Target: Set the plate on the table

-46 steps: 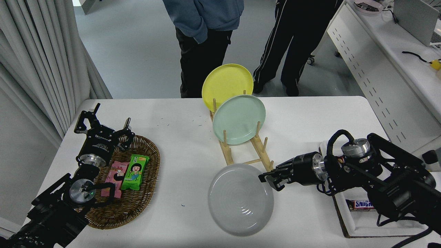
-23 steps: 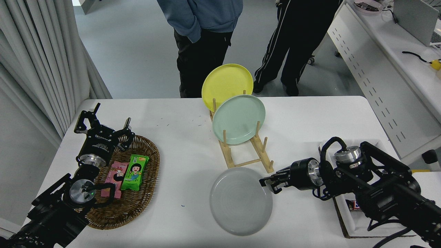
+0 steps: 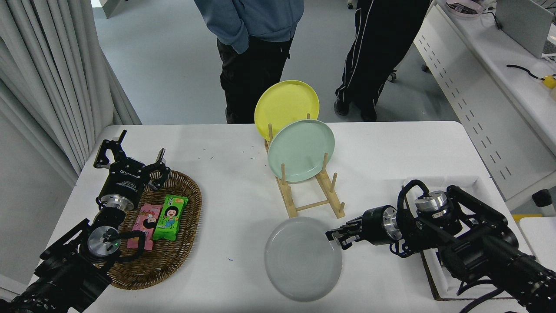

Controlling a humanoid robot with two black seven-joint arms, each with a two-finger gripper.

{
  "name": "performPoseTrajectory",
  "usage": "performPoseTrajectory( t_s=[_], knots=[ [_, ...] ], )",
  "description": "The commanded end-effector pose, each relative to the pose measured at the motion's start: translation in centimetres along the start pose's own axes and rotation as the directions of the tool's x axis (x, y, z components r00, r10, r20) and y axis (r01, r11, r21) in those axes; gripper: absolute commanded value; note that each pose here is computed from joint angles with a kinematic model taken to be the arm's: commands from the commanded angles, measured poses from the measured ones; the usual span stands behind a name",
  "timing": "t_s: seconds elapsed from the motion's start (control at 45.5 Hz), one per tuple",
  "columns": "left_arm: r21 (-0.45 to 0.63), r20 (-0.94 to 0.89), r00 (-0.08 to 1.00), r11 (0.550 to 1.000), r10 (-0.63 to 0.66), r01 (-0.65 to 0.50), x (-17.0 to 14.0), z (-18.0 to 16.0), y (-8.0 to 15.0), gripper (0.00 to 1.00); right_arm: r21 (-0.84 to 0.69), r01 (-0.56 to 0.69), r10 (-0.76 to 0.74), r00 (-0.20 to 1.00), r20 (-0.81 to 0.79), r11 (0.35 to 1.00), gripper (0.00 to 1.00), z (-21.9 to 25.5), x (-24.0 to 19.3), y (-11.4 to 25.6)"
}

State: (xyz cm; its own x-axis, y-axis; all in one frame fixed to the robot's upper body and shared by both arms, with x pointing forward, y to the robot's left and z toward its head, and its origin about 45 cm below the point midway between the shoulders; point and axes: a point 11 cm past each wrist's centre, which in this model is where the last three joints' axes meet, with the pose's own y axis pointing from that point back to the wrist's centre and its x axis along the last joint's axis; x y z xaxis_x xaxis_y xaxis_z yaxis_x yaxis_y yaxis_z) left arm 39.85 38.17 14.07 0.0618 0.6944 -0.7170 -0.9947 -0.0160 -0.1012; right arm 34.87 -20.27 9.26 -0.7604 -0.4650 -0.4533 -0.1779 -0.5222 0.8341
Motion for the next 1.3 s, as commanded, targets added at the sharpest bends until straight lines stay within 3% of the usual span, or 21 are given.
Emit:
performPoseTrajectory(
  t_s=[0.0, 0.505, 0.549, 0.615, 0.659, 0.835, 1.099, 1.275],
  knots=[
    [0.0, 0.001, 1.0, 1.0, 0.0, 0.0, 0.0, 0.0, 0.0, 1.0, 0.003, -0.011, 0.011, 1.0, -0.009, 1.0, 0.0, 0.2, 0.2, -0.4],
    [0.0, 0.001, 1.0, 1.0, 0.0, 0.0, 0.0, 0.0, 0.0, 1.0, 0.007, -0.013, 0.013, 1.0, -0.006, 1.0, 0.01, 0.1, 0.3, -0.7],
    [0.0, 0.001, 1.0, 1.0, 0.0, 0.0, 0.0, 0.0, 0.0, 1.0, 0.009, -0.011, 0.012, 1.0, -0.005, 1.0, 0.09, 0.0, 0.3, -0.7],
    [0.0, -0.001, 1.0, 1.0, 0.0, 0.0, 0.0, 0.0, 0.0, 1.0, 0.015, -0.006, 0.007, 1.0, -0.013, 1.0, 0.4, -0.1, 0.3, -0.7],
    [0.0, -0.001, 1.0, 1.0, 0.0, 0.0, 0.0, 0.0, 0.0, 1.0, 0.013, -0.003, 0.003, 1.0, -0.018, 1.0, 0.56, 0.0, 0.2, -0.8],
    [0.0, 0.001, 1.0, 1.0, 0.0, 0.0, 0.0, 0.0, 0.0, 1.0, 0.007, 0.006, -0.006, 1.0, -0.026, 1.0, 0.99, 0.3, 0.0, -1.0],
    [0.0, 0.001, 1.0, 1.0, 0.0, 0.0, 0.0, 0.0, 0.0, 1.0, -0.063, 0.057, -0.064, 0.991, -0.118, 0.996, 1.0, 3.3, -2.5, -0.2],
    [0.0, 0.001, 1.0, 1.0, 0.0, 0.0, 0.0, 0.0, 0.0, 1.0, -0.246, 0.07, -0.122, 0.972, -0.2, 0.967, 1.0, 8.0, -3.2, 2.2]
  ],
)
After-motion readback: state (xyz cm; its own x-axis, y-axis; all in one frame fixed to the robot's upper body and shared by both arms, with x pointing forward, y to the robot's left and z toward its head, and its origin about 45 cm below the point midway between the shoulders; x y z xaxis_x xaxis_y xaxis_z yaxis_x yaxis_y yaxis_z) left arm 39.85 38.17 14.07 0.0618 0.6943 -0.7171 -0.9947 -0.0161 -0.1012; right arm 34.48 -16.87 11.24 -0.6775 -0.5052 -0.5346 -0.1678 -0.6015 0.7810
